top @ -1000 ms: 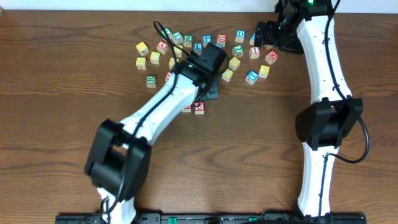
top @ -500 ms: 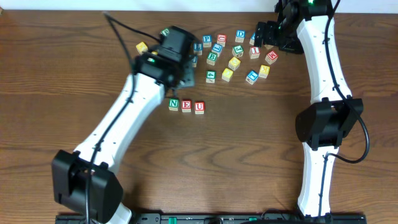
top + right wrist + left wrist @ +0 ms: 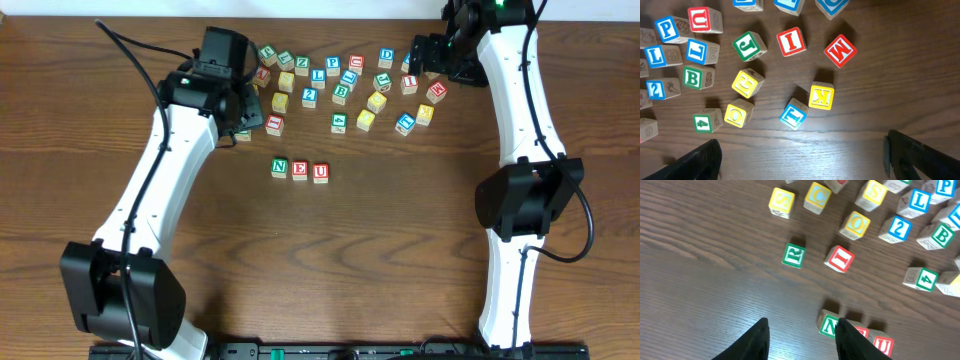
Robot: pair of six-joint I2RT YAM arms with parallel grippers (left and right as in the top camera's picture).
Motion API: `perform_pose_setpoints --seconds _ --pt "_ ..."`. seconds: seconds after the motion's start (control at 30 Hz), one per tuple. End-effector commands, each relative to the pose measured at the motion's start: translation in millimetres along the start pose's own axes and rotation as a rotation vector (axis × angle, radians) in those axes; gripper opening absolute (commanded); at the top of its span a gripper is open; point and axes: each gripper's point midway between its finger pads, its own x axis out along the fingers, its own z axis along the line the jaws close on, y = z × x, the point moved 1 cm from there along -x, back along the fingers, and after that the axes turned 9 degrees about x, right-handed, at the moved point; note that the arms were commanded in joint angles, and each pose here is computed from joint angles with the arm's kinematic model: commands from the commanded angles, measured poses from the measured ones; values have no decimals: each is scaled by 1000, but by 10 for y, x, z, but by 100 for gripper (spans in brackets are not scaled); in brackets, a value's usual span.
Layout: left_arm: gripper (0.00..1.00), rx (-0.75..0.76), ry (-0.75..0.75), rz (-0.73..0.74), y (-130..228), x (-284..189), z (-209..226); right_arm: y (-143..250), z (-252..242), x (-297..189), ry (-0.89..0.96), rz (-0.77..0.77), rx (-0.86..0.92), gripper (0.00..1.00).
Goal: Spell out NEURIPS
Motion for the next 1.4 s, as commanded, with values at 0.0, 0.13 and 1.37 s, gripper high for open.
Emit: perform_pose_setpoints --seconds 0.0,0.13,1.37 --pt "42 -3 -14 -14 -37 -46 72 -13 87 -111 -19 -25 -7 99" --pt "42 -12 -16 -23 -68 -41 100 -13 87 -111 -19 -25 -7 99" --pt "42 -59 4 -83 -211 -46 62 -13 87 -111 -19 -25 -7 99"
